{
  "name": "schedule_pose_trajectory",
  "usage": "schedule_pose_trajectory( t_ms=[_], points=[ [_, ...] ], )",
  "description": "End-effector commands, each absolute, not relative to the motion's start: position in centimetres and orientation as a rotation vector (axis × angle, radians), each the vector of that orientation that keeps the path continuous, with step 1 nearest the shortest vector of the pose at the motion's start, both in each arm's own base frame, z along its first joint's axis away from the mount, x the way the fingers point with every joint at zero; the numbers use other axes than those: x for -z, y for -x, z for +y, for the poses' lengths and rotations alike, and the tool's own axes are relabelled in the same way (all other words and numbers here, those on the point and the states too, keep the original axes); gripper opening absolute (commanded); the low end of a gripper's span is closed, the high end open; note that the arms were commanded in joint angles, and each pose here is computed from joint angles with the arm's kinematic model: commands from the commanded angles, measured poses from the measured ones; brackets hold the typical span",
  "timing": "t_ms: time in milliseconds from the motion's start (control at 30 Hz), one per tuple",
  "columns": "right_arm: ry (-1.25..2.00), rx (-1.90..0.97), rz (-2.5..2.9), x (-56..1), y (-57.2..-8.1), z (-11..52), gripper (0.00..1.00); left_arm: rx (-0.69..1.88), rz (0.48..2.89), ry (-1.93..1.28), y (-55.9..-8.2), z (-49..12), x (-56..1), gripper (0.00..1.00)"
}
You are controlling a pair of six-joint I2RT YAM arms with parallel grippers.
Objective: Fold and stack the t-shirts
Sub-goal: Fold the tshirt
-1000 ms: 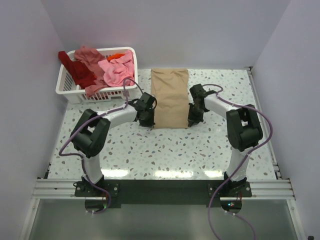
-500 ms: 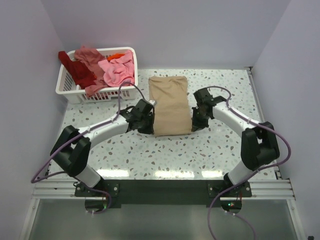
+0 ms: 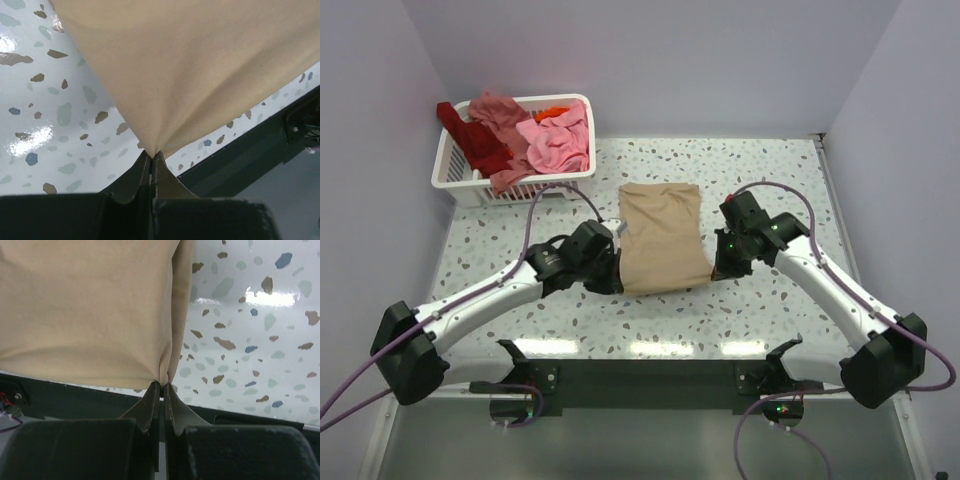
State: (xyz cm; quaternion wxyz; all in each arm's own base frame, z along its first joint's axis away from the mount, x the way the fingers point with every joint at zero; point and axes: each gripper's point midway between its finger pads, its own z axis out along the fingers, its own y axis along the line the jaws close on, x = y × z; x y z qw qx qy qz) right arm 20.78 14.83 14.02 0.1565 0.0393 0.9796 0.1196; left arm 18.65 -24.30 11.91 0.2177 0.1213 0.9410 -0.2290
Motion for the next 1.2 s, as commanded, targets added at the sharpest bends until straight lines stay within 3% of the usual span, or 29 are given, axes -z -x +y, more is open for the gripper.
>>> schedule_pose_trajectory(
  t_ms=[0, 533, 1167],
  points=[
    [-0.163, -0.306, 2.793, -16.7, -19.1, 13.5, 0.0, 0.645, 2.642, -0.293, -16.4, -23.3, -13.5, 0.0],
    [-0.193, -0.332, 2.72, -22.2, -16.8, 12.0, 0.0, 0.828, 2.584, -0.3, -13.3, -24.5, -20.5, 0.0],
    [-0.13, -0.146, 2.64, -21.5, -27.9, 14.7, 0.0, 0.645, 2.602, -0.181, -19.3, -26.0, -17.0, 0.0]
  ],
)
